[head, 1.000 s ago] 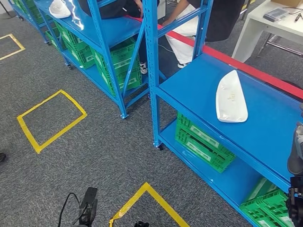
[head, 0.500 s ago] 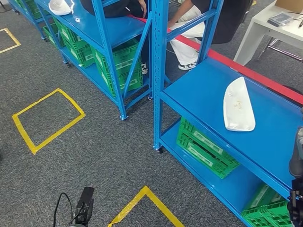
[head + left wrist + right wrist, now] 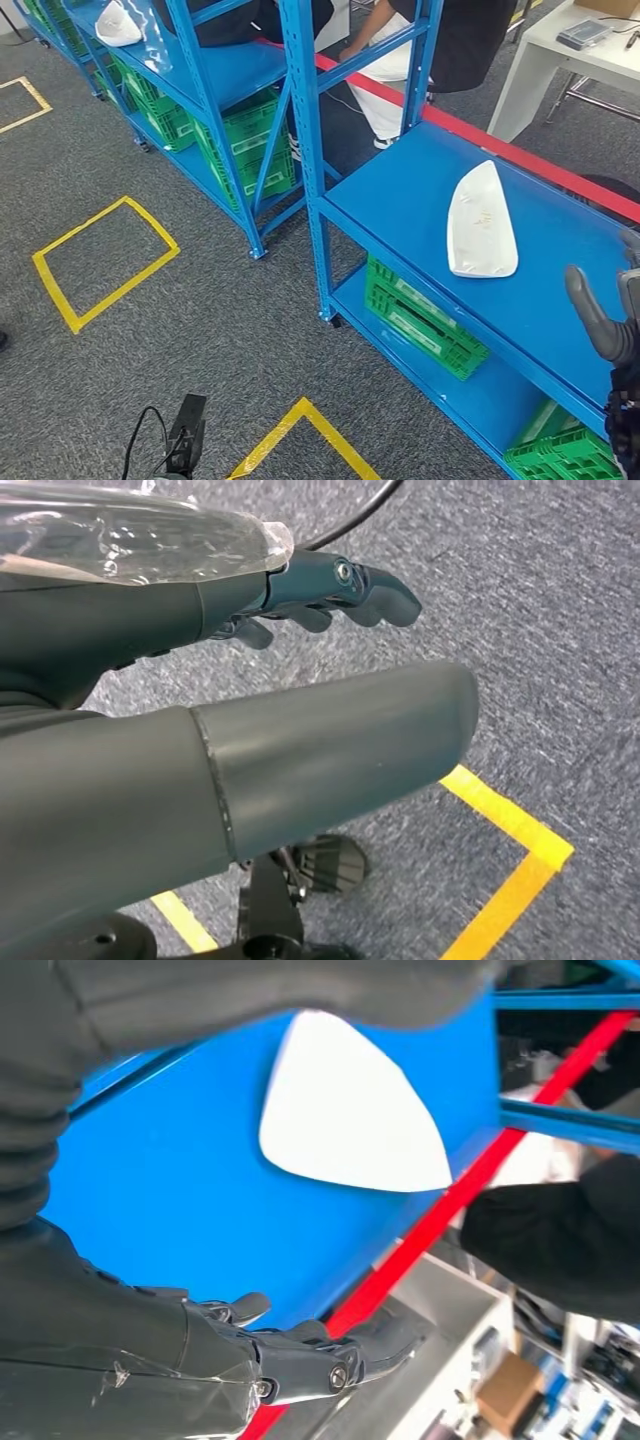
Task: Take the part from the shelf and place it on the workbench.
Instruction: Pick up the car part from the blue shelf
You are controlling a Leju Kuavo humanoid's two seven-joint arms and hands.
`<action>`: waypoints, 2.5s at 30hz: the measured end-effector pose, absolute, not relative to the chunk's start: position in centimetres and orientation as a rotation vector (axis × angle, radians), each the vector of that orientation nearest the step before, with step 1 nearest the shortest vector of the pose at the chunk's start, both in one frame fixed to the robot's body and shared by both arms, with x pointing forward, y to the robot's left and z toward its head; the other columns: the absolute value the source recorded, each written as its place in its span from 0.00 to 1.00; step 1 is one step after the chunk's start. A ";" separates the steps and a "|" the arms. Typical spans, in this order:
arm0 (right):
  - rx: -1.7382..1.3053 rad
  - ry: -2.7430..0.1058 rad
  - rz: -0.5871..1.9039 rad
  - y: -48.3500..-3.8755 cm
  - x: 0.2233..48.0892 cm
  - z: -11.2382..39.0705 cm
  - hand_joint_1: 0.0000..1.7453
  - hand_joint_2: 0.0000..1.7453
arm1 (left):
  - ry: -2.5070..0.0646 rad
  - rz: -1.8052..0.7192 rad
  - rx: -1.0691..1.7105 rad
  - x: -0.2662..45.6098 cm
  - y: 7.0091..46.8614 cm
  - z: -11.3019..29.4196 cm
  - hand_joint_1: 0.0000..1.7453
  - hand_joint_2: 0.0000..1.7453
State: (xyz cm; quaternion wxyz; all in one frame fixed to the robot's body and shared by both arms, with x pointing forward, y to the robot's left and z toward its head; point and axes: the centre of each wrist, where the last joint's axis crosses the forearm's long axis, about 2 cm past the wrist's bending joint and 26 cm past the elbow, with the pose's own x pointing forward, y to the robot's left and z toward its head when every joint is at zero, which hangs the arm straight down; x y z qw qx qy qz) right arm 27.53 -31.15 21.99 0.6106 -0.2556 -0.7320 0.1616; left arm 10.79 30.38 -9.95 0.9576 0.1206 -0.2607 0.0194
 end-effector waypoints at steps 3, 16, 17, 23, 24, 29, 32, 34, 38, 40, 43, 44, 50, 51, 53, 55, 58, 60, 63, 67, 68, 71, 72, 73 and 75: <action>-0.616 -1.645 0.398 -31.7 28.4 22.0 0.00 1.00 | -0.526 0.038 0.245 11.0 30.4 -9.9 0.00 0.00; -0.682 -1.563 0.485 -32.6 30.8 21.1 0.00 1.00 | -0.526 0.040 0.245 11.2 30.4 -9.8 0.00 0.00; -0.684 -1.563 0.494 -32.6 31.0 21.1 0.00 1.00 | -0.527 0.040 0.245 11.2 30.4 -9.9 0.00 0.00; -0.706 -1.527 0.579 -31.9 31.7 20.7 0.00 1.00 | -0.531 0.038 0.245 11.2 30.4 -9.9 0.00 0.00; -0.707 -1.513 0.603 -31.7 31.8 20.5 0.00 1.00 | -0.531 0.037 0.245 11.2 30.4 -9.8 0.00 0.00; -0.674 -1.463 0.716 -30.7 32.0 19.8 0.00 1.00 | -0.535 0.036 0.245 11.4 30.4 -9.8 0.00 0.00; -0.662 -1.454 0.747 -30.2 32.1 19.6 0.00 1.00 | -0.535 0.036 0.245 11.4 30.4 -9.8 0.00 0.00; -0.655 -1.447 0.767 -30.0 32.2 19.5 0.00 1.00 | -0.535 0.036 0.245 11.4 30.4 -9.8 0.00 0.00; -0.634 -1.436 0.820 -29.3 32.3 19.3 0.00 1.00 | -0.535 0.036 0.243 11.4 30.4 -9.8 0.00 0.00; -0.624 -1.431 0.846 -29.0 32.3 19.3 0.00 1.00 | -0.536 0.036 0.243 11.4 30.4 -9.8 0.00 0.00; -0.613 -1.429 0.871 -28.5 32.3 19.2 0.00 1.00 | -0.536 0.036 0.241 11.4 30.4 -9.8 0.00 0.00; -0.611 -1.429 0.876 -28.4 32.3 19.1 0.00 1.00 | -0.536 0.036 0.241 11.4 30.4 -9.8 0.00 0.00; -0.598 -1.411 0.919 -27.7 32.3 19.0 0.00 1.00 | -0.534 0.037 0.240 11.4 30.4 -9.8 0.00 0.00; -0.595 -1.404 0.927 -27.7 32.3 19.0 0.00 1.00 | -0.534 0.037 0.240 11.4 30.4 -9.8 0.00 0.00; -0.590 -1.392 0.942 -27.5 32.4 18.9 0.00 1.00 | -0.534 0.038 0.240 11.4 30.4 -9.8 0.00 0.00; -0.585 -1.376 0.957 -27.3 32.4 18.9 0.00 1.00 | -0.533 0.038 0.240 11.4 30.4 -9.8 0.00 0.00; -0.580 -1.344 0.974 -27.2 32.5 18.7 0.00 1.00 | -0.533 0.038 0.240 11.4 30.4 -9.8 0.00 0.00; -0.590 -1.321 0.978 -27.2 32.6 18.5 0.00 1.00 | -0.533 0.038 0.240 11.4 30.4 -9.8 0.00 0.00; -0.625 -1.273 0.979 -27.5 32.7 18.1 0.00 1.00 | -0.530 0.034 0.239 11.4 30.4 -9.8 0.00 0.00; -0.680 -1.207 0.987 -28.0 32.8 17.5 0.00 1.00 | -0.526 0.030 0.236 11.4 30.4 -9.8 0.00 0.00; -0.699 -1.188 0.993 -28.2 32.8 17.3 0.00 1.00 | -0.525 0.029 0.236 11.5 30.4 -9.8 0.00 0.00; -0.757 -1.136 1.014 -28.5 32.9 16.8 0.00 1.00 | -0.524 0.028 0.237 11.5 30.4 -9.8 0.00 0.00; -0.779 -1.119 1.019 -28.6 32.9 16.6 0.00 1.00 | -0.524 0.027 0.237 11.5 30.4 -9.8 0.00 0.00; -0.802 -1.101 1.023 -28.7 32.9 16.4 0.00 1.00 | -0.524 0.025 0.237 11.5 30.4 -9.8 0.00 0.00; -0.843 -1.072 1.028 -28.9 32.9 16.2 0.00 1.00 | -0.524 0.024 0.238 11.5 30.4 -9.8 0.00 0.00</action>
